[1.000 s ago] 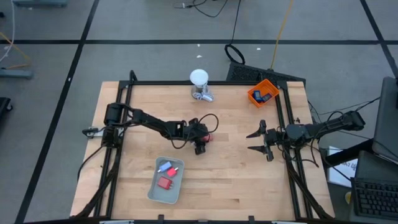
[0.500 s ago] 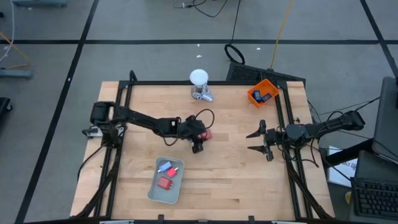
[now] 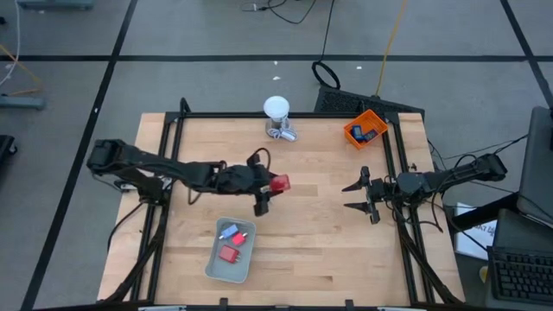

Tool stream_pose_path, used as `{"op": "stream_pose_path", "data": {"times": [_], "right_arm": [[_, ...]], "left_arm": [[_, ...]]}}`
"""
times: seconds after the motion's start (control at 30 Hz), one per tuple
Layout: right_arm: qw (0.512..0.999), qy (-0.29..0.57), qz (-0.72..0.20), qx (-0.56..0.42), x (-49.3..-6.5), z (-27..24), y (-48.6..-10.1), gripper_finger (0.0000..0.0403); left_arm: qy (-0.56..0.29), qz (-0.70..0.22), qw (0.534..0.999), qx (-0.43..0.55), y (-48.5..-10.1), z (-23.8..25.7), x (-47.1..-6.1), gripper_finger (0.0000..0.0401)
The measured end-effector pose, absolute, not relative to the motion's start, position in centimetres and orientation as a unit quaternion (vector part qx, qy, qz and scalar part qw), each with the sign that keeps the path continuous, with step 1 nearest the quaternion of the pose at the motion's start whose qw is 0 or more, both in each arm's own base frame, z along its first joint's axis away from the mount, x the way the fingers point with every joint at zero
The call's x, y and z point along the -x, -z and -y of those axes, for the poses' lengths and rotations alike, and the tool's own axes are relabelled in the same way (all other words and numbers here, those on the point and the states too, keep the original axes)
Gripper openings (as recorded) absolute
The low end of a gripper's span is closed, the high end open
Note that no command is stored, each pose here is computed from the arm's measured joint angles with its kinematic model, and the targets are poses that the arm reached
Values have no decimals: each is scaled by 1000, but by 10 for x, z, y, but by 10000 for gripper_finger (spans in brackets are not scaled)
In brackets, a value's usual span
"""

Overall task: Pick & Place Office items
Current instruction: Put the red charger adapter into the gray bin

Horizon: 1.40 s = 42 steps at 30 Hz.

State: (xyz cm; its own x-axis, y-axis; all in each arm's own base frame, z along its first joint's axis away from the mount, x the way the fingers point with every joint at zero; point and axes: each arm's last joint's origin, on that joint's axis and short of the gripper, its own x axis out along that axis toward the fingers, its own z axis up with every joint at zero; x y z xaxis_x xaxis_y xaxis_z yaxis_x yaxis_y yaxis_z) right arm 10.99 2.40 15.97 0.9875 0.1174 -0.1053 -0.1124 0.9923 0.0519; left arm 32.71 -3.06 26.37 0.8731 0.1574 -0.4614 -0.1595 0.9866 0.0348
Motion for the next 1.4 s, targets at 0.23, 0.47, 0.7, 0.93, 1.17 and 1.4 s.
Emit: {"op": "stream_pose_path", "data": {"times": [0.23,0.47,0.7,0.93,1.17,1.4], "right_arm": [[997,-58,-54,-23,-110,-24,-160,220],[997,-58,-54,-23,-110,-24,-160,220],[997,-58,-54,-23,-110,-24,-160,220],[997,-58,-54,-23,-110,-24,-160,220],[997,-58,-54,-23,-110,-24,-160,220],[997,-58,-54,-23,-110,-24,-160,220]], "left_arm": [[-75,-180,981,-1,-270,39,-307,213],[-112,-142,982,58,-236,32,-270,213],[-118,-108,983,96,-215,34,-237,218],[-84,-74,985,134,-208,43,-212,214],[-45,-58,988,135,-213,64,-202,214],[-7,-55,989,137,-214,81,-196,217]]}}
